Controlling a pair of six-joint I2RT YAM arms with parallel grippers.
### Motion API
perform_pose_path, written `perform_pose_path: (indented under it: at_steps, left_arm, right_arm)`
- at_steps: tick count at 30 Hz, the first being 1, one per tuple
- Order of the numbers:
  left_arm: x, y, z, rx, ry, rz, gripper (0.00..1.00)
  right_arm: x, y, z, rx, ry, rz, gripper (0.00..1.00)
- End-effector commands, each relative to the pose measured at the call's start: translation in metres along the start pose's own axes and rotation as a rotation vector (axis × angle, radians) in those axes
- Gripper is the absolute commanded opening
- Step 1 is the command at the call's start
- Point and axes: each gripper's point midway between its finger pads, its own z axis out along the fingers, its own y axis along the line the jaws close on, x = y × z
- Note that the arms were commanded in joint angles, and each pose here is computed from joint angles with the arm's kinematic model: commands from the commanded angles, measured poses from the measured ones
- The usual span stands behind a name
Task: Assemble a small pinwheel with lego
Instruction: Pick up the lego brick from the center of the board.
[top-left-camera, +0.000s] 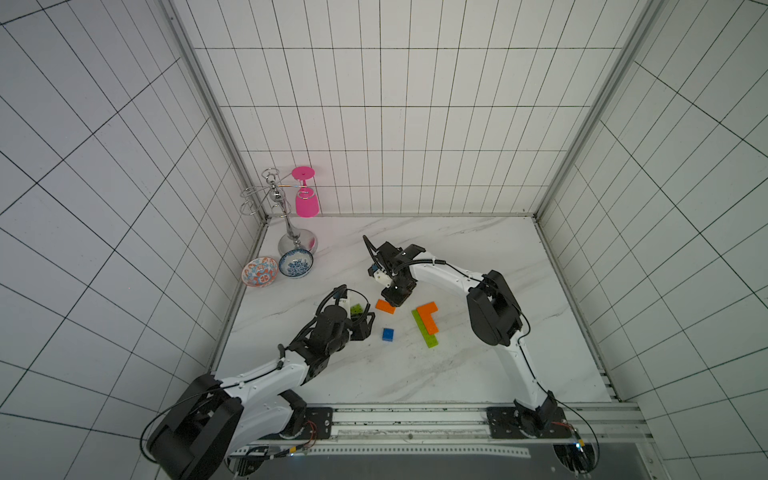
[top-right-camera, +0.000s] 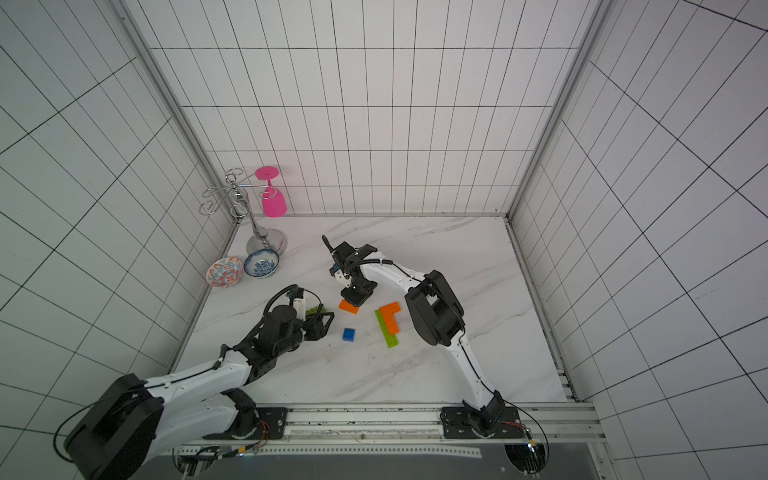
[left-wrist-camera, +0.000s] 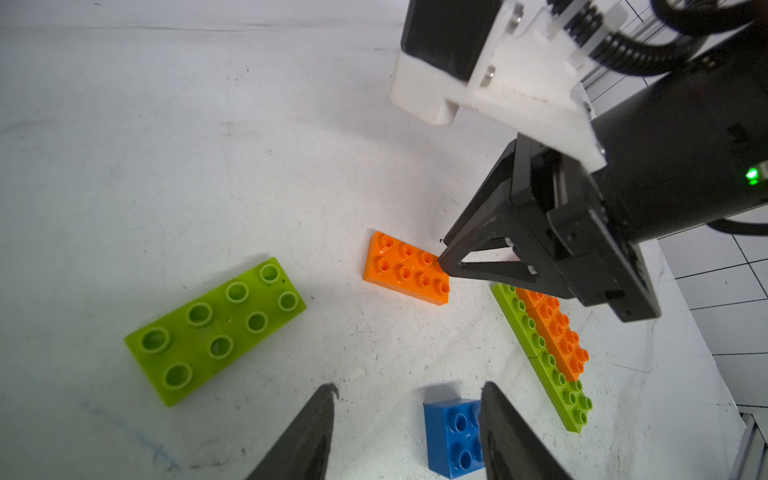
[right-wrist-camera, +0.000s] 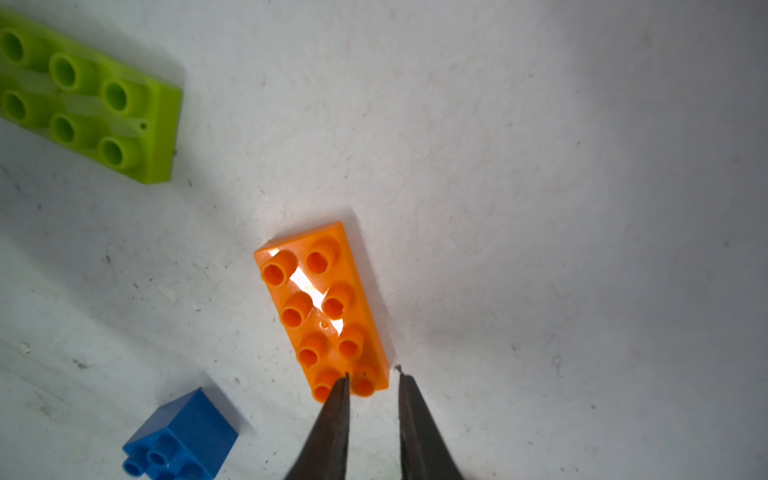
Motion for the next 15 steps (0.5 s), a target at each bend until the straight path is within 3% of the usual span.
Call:
perform_pose_path:
  at_steps: [1,15]
  left_arm:
    - [0.002,0.004,-0.001,-0.012,-0.008,-0.006,0.58]
    - [0.000,0.005,-0.004,-0.021,-0.015,-0.007,0.58]
  right_arm:
    - [-0.004,0.003,0.001,-0.002,0.016,-0.023,0.22]
    - [0.011,0.005,0.008,0.012,0.067,-0.007,0.15]
